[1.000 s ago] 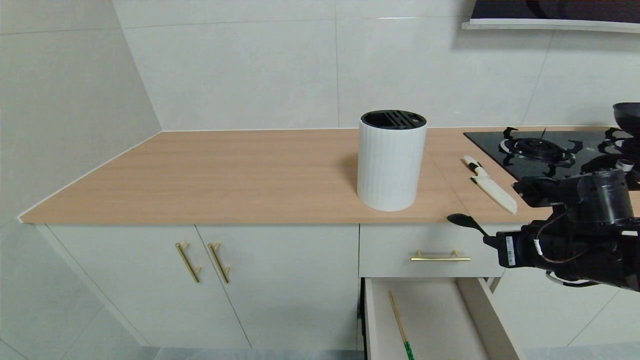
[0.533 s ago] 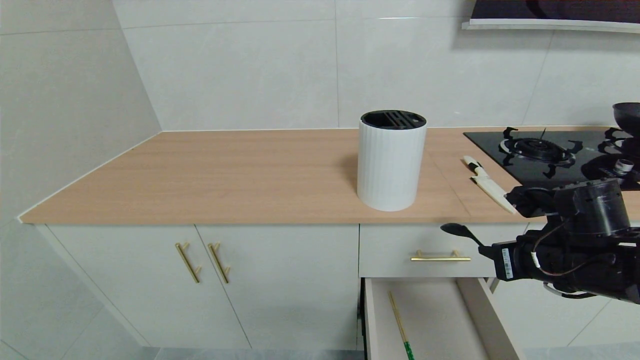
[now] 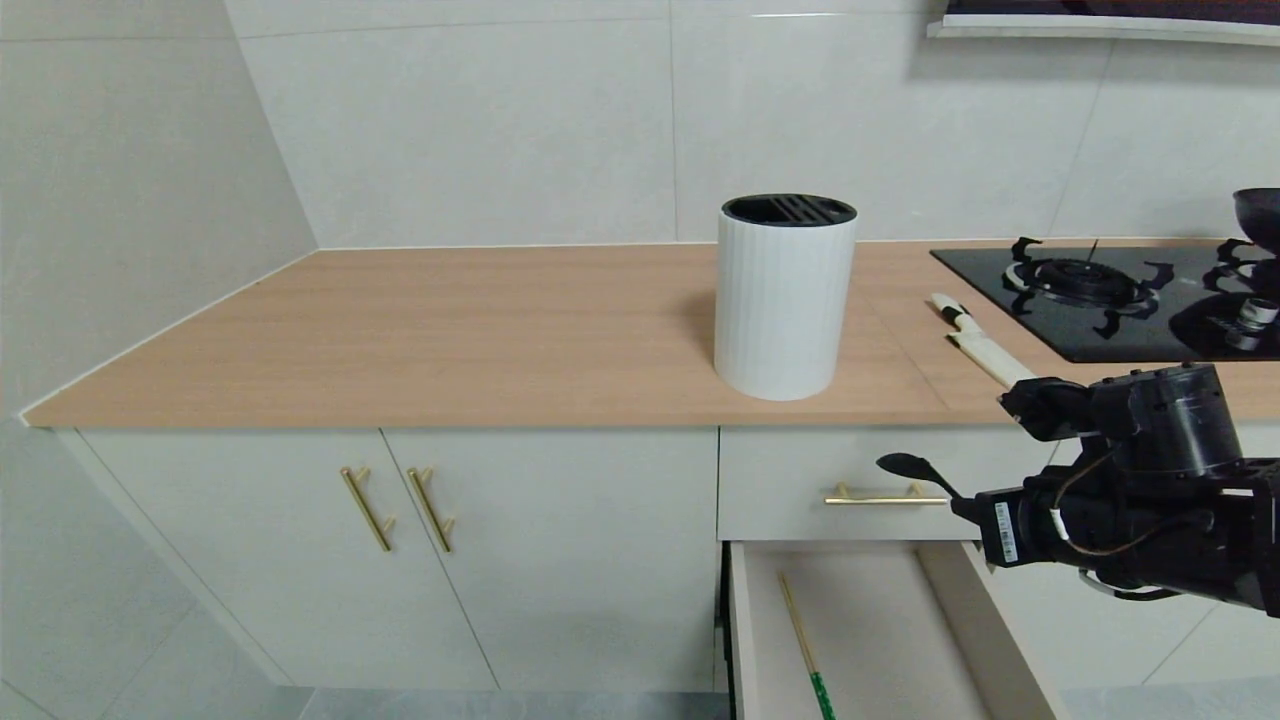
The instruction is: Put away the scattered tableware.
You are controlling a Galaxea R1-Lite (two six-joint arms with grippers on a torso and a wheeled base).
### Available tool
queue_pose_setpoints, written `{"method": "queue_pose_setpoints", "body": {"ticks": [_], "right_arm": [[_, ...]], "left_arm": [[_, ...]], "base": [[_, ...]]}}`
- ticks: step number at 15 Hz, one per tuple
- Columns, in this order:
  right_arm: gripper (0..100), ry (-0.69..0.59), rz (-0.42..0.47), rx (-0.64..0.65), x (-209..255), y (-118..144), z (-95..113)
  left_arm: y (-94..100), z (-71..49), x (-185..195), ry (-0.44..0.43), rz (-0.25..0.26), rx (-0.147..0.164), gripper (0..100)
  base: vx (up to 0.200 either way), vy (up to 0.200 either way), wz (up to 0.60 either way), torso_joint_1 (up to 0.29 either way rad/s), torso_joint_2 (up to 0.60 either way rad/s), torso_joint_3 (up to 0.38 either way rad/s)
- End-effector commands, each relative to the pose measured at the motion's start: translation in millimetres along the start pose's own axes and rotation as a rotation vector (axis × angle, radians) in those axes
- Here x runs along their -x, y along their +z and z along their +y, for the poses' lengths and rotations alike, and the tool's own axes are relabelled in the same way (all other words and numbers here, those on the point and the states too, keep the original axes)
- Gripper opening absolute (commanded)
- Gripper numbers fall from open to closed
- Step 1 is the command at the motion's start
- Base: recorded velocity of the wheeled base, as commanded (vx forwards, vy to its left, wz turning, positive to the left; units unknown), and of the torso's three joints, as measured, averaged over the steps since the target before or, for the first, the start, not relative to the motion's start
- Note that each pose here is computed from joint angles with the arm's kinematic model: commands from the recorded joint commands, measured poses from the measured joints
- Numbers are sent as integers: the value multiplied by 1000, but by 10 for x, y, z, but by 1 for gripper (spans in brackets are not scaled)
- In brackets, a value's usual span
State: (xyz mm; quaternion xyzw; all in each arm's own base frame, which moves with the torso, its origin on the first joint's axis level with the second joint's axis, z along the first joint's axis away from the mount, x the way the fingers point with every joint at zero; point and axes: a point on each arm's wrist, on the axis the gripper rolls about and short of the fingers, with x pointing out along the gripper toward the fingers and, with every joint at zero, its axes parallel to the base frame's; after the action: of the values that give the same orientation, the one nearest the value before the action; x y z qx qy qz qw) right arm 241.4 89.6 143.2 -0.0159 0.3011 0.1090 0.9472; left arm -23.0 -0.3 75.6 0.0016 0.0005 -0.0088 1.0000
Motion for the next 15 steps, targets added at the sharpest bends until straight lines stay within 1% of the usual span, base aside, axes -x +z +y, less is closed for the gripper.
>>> {"method": "queue_pose_setpoints", "body": {"ticks": [1, 9, 15], "right_arm": [[0, -1, 8, 1, -21, -11, 3], [0, -3, 14, 2, -41, -19, 4], [0, -4, 21, 1, -61, -30, 5]], "left_arm": [[0, 0, 0, -1, 0, 0, 100], [0, 0, 0, 1, 0, 0, 100], [0, 0, 0, -1, 0, 0, 100]], "base": [[0, 0, 0, -193, 476, 276], [0, 0, 0, -179, 475, 291], [0, 0, 0, -131, 448, 321]]}}
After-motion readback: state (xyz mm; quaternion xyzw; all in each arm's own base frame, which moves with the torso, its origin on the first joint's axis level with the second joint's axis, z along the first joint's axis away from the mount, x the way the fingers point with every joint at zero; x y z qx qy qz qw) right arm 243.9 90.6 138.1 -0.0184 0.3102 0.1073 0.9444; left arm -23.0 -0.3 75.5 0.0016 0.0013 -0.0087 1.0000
